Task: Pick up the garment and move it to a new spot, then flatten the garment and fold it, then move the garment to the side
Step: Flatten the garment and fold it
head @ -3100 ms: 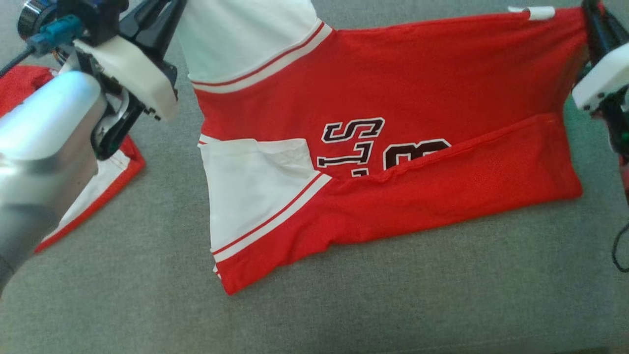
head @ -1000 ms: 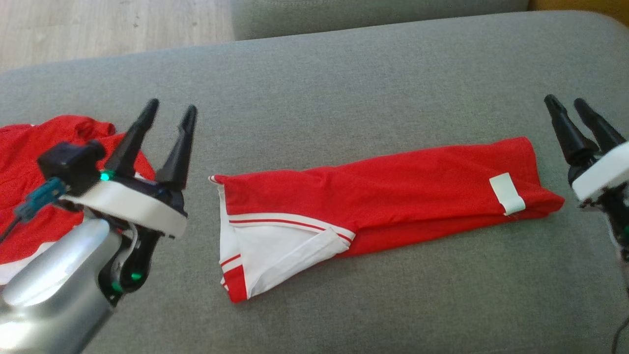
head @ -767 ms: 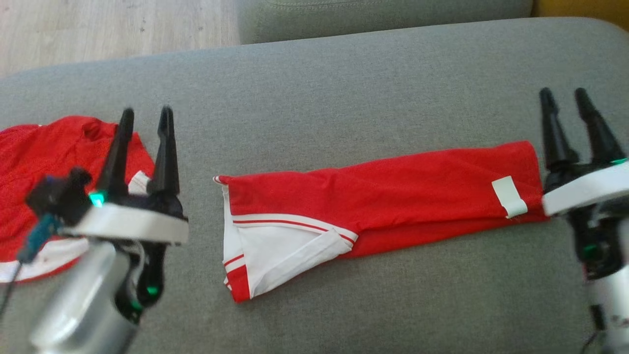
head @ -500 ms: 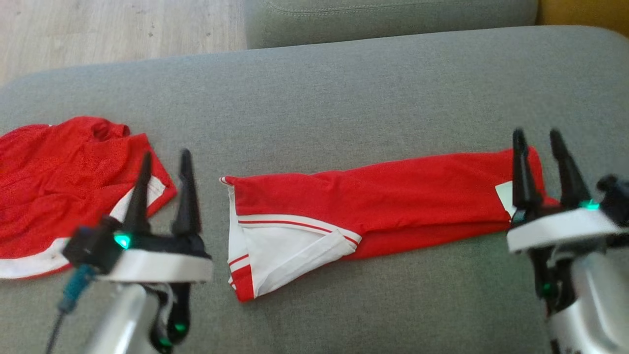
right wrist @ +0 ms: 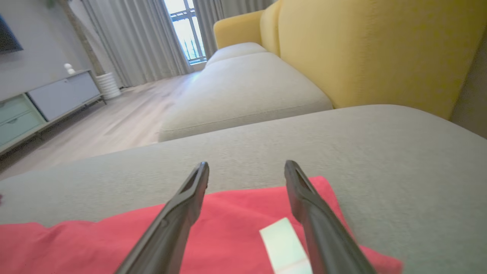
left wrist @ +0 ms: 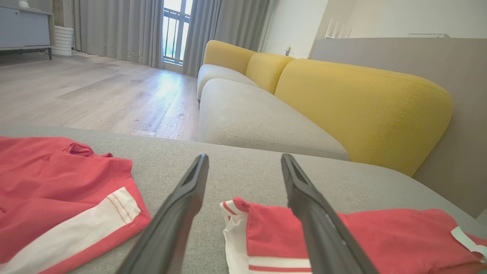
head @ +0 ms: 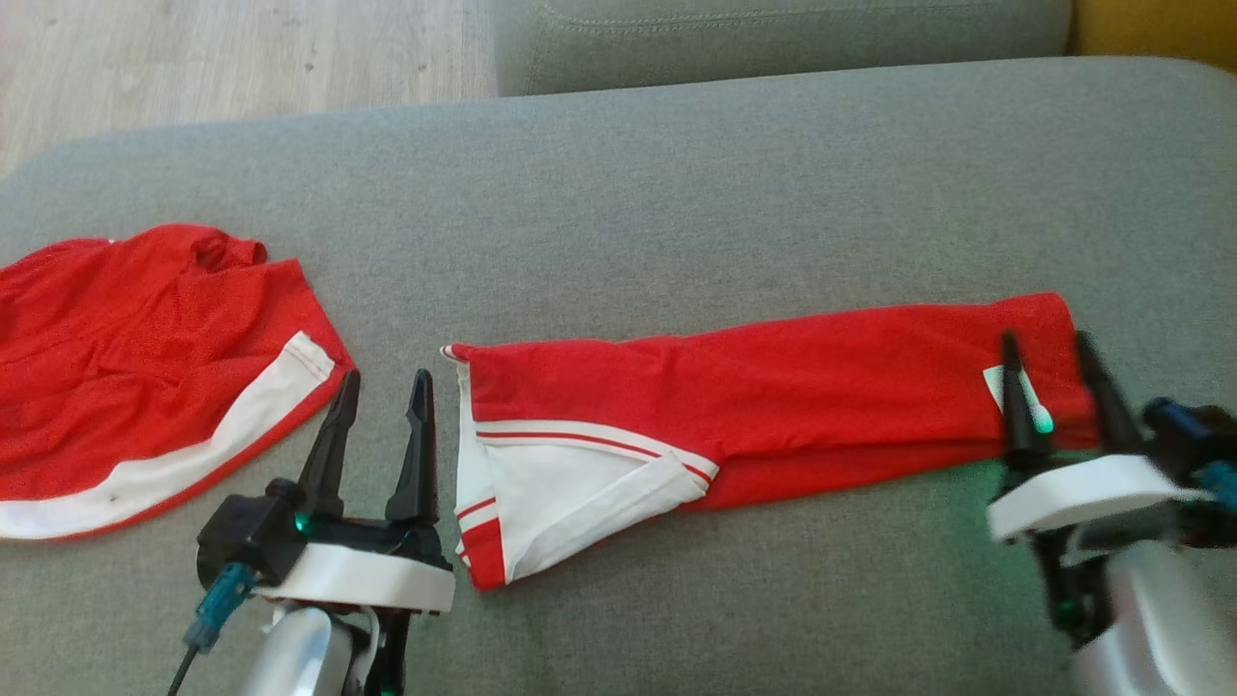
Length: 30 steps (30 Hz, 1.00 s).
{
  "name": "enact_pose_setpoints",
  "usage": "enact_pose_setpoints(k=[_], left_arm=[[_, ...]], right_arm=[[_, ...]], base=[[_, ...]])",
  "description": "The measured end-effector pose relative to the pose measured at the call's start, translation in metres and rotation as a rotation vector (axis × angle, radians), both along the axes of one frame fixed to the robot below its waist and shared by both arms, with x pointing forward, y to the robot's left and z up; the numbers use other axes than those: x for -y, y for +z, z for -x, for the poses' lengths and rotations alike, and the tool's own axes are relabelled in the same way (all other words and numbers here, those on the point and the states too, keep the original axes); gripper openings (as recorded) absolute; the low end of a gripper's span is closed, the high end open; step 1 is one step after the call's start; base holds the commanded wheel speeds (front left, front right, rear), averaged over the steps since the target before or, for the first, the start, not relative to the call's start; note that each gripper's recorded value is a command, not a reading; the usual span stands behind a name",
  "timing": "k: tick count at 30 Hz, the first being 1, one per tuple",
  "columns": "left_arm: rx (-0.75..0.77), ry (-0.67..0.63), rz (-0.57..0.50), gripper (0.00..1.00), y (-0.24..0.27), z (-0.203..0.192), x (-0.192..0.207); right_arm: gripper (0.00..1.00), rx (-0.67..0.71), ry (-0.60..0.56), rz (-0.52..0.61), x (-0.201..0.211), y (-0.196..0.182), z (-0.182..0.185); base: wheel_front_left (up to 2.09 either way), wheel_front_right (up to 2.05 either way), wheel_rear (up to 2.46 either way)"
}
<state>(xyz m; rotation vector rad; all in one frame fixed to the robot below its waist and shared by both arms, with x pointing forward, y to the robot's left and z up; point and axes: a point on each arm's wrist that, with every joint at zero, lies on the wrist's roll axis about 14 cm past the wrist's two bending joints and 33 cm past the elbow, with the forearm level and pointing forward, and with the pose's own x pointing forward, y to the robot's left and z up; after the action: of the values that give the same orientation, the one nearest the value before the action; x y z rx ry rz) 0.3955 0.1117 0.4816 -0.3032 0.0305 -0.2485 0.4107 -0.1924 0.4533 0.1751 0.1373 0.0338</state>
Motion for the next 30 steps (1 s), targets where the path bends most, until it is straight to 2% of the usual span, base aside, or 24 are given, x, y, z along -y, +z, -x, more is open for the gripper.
enact_pose_setpoints(k=[6, 12, 22, 30], left_arm=[[-0.011, -0.007, 0.006, 1.0, -0.006, -0.004, 0.001], [-0.044, -0.007, 0.01, 1.0, -0.017, -0.005, 0.003], [-0.065, -0.006, 0.001, 1.0, -0.026, -0.013, 0.003], [-0.067, -0.015, 0.0, 1.0, -0.028, -0.016, 0.005]], right_arm=[[1.0, -0.13, -0.161, 0.059, 0.056, -0.022, -0.007], [1.0, -0.276, -0.237, 0.047, 0.07, -0.053, -0.005], [1.0, -0.432, -0.237, -0.065, 0.057, -0.095, 0.003], [1.0, -0.442, -0.213, -0.099, 0.048, -0.099, 0.0]], base=[[0.0, 0.0, 0.0], [0.0, 0.0, 0.0], [0.0, 0.0, 0.0], [0.0, 0.0, 0.0]])
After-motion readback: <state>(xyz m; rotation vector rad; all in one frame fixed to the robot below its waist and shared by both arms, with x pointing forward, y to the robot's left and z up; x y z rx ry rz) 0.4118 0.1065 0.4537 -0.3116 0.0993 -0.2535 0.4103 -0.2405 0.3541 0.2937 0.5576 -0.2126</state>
